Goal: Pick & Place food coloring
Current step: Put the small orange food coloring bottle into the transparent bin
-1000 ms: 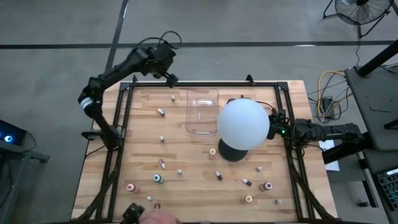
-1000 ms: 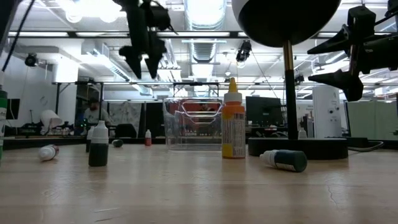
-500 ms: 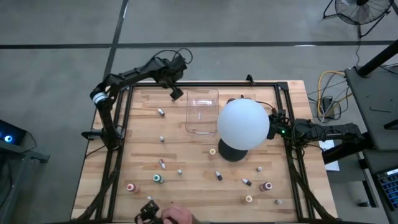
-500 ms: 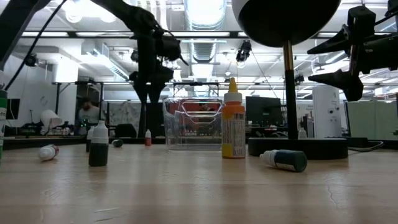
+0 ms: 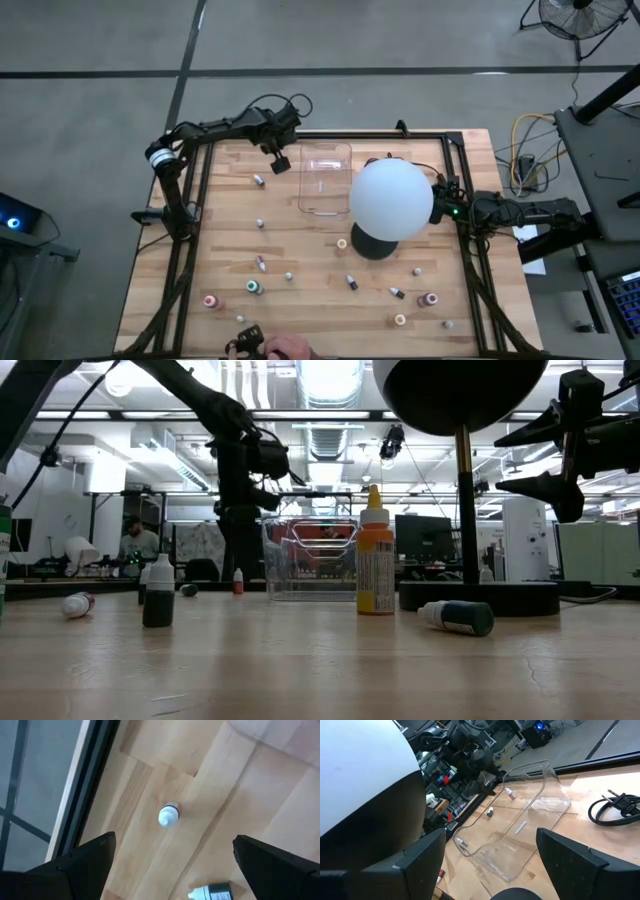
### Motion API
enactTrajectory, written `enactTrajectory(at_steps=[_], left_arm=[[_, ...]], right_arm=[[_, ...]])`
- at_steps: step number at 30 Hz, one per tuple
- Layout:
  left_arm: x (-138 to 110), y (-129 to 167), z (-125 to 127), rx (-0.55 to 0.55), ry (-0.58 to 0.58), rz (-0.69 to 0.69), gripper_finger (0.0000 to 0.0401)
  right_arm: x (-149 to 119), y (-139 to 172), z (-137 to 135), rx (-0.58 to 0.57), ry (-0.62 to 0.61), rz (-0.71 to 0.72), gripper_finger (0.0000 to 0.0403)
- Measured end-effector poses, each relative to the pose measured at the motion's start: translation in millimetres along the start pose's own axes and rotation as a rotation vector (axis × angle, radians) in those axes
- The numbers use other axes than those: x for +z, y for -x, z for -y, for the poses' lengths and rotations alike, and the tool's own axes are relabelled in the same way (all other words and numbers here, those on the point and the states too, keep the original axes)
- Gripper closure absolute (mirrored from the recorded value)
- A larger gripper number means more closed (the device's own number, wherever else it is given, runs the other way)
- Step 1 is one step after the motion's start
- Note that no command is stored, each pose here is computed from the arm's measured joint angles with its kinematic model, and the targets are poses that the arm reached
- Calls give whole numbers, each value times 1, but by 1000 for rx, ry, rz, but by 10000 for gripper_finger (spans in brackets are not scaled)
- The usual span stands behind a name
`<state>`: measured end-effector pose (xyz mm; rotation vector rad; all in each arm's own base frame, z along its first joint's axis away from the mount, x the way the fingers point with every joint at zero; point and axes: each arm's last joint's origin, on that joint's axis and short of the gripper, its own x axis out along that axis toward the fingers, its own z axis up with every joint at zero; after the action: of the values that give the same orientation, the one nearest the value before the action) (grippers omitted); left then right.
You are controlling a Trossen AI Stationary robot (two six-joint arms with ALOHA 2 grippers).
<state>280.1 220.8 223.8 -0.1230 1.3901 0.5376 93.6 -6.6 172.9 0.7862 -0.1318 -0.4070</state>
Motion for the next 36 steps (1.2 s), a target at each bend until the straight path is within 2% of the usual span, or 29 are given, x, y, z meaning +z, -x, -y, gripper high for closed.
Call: enactTrajectory(at_steps=[15, 23, 28, 36], left_arm=[[8, -38, -5, -20, -59, -70, 30], [8, -41, -11, -24, -46, -57, 33], [8, -40, -12, -46, -37, -48, 62], [8, -40, -12, -48, -16, -47, 134]], right_arm=[[0, 0, 0, 0, 0, 0, 101], [0, 0, 0, 0, 0, 0, 101], [0, 0, 0, 0, 1, 0, 101], [0, 0, 0, 0, 0, 0, 101]])
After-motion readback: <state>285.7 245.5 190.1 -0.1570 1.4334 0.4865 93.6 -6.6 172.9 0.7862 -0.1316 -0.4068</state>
